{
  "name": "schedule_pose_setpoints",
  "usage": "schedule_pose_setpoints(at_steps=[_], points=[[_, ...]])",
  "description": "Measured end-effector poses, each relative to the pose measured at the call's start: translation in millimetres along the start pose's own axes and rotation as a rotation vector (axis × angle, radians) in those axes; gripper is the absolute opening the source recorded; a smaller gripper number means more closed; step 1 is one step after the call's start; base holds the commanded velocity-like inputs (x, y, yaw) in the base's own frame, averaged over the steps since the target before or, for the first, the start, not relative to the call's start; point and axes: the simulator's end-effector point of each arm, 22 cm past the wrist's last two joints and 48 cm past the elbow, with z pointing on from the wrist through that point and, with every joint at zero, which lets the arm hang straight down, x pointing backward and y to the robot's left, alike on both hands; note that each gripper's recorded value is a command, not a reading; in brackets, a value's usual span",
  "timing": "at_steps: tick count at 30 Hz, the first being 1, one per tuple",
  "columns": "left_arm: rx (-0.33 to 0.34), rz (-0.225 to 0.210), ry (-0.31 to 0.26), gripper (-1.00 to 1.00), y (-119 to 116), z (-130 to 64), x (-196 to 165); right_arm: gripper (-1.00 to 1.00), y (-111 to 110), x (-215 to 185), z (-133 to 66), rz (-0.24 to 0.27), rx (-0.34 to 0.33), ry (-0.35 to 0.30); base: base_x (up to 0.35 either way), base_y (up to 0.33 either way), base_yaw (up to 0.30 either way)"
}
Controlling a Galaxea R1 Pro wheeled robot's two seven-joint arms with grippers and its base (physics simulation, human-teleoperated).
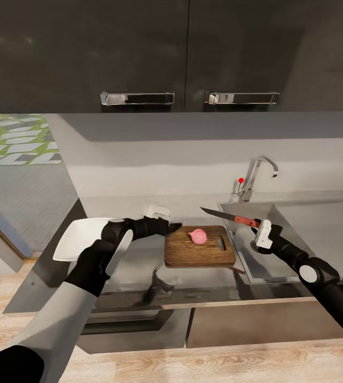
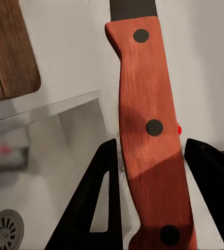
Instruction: In the kitchen, take the Vidalia onion out of the sink, dice it on the chopping board with the paring knife, put the diced onion into the bowl on the countertop, then place both the paring knife and the chopping board into the sink.
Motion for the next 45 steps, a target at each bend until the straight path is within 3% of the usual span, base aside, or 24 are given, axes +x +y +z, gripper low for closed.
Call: schedule_pose_setpoints(at_steps=[12, 20, 45], points=[[0.007, 0.011, 0.008, 1.0, -5, 1.6, 2, -1.0, 15, -21, 3.5, -0.028, 0.007, -0.042, 0.0, 0.0, 0.0], [0.007, 0.012, 0.008, 1.0, -4, 1.5, 2, -1.0, 28, -31, 4.6, -0.078, -0.014, -0.06, 0.0, 0.0, 0.0], [0.007, 0.011, 0.008, 1.0, -4, 0.9, 2, -1.0, 37, -21, 4.9, -0.082, -0.035, -0.043, 0.0, 0.0, 0.0]])
